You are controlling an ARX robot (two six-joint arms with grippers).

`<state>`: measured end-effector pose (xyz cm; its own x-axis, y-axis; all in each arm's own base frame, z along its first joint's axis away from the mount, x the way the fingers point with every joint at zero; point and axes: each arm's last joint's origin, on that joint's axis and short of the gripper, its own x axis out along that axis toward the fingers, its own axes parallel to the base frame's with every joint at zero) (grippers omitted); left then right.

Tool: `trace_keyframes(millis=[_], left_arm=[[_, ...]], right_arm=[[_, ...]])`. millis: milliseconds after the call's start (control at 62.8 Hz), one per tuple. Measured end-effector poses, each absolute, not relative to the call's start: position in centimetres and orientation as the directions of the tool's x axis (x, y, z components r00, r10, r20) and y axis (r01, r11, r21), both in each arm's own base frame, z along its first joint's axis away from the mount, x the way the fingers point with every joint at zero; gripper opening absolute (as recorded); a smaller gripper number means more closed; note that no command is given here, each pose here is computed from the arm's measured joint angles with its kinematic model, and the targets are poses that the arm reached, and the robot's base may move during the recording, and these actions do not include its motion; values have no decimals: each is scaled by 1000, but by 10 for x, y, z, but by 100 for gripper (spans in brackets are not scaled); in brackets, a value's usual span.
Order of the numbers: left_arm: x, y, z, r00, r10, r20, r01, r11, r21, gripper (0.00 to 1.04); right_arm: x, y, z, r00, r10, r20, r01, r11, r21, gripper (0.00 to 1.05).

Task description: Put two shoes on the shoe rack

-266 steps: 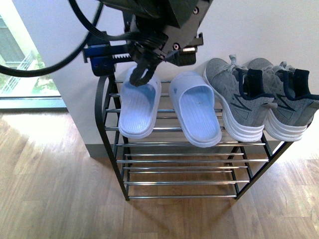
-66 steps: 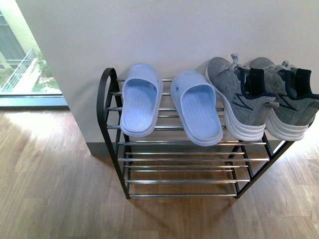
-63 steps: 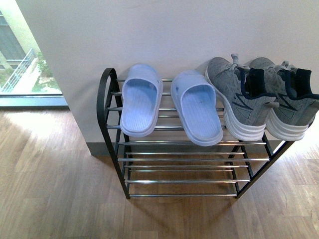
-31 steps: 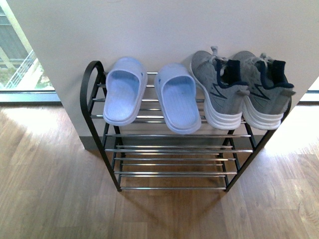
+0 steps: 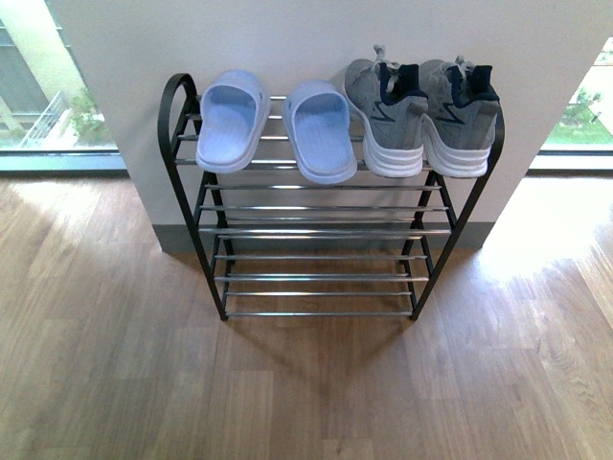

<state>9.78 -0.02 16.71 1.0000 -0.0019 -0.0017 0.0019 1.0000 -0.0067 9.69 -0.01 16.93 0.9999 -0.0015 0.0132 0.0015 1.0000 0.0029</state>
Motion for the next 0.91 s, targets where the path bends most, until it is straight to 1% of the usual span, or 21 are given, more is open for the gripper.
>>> trace_keyframes(millis=[908], left_arm=[[98, 0, 167, 1000, -2, -2, 2, 1000, -7, 95]], right_arm=[[97, 0, 169, 1000, -2, 14, 1, 1000, 3, 95]])
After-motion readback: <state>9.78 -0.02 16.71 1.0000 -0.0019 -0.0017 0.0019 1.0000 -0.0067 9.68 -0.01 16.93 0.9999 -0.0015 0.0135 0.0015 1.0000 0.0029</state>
